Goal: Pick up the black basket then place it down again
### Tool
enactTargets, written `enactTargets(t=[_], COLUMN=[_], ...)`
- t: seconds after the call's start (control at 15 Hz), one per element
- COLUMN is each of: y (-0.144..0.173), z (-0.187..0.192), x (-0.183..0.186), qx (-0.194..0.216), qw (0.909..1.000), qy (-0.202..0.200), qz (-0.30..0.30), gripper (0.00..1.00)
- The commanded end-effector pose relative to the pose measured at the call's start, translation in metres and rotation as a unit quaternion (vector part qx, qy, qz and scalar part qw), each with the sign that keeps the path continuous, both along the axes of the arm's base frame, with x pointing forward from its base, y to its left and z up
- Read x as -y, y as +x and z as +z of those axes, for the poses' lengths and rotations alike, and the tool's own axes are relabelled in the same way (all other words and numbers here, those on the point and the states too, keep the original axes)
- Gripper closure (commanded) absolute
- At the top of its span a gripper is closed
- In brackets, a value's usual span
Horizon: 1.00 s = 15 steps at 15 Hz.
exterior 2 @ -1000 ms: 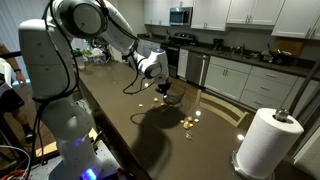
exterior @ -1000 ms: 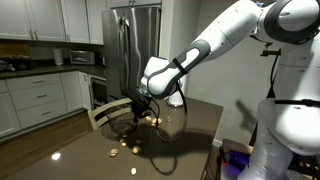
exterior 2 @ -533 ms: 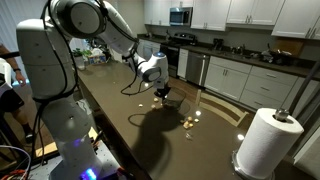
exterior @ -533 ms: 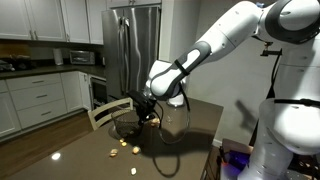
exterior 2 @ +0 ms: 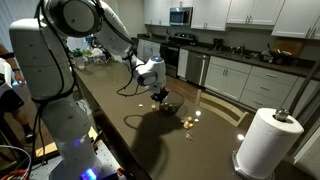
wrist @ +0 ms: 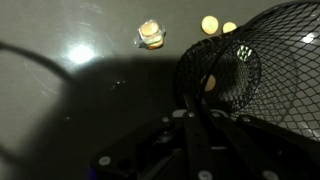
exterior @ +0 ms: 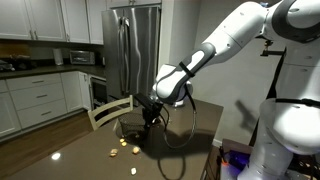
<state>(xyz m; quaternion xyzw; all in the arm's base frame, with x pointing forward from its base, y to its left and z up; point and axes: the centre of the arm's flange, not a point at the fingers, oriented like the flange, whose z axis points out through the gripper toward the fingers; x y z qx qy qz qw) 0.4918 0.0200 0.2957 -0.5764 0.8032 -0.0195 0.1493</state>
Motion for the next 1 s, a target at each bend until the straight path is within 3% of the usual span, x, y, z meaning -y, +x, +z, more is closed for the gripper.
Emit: enactTargets(t=[0.0, 0.93], y=[-0.022, -0.044], z=[0.008, 0.002], x=[0.005, 0.011], qx=[0.012, -0.006], qw=[0.9998, 0.9995], qy=[0.007, 0.001], qz=[-0.011, -0.031], gripper=[0.96, 0.96])
